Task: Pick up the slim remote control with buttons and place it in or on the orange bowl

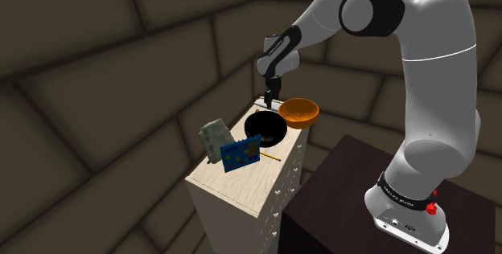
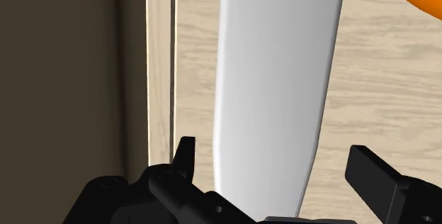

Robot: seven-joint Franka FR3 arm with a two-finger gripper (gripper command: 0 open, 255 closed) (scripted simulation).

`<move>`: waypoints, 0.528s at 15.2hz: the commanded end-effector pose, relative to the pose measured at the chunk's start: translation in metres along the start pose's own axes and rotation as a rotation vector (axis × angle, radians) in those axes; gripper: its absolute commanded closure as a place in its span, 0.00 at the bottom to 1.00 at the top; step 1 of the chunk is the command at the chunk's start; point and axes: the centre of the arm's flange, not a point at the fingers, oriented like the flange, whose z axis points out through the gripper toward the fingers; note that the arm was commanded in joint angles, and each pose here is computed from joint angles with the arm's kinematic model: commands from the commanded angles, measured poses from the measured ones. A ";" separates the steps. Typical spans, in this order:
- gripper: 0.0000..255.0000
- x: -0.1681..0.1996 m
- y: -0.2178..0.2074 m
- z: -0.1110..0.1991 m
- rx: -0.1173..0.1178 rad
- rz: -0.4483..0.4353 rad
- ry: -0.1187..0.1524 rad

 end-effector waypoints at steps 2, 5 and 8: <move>0.00 0.000 0.001 0.015 0.000 0.000 0.000; 0.00 0.000 0.001 0.018 0.000 0.000 0.000; 0.00 0.000 0.001 0.018 0.000 0.000 0.000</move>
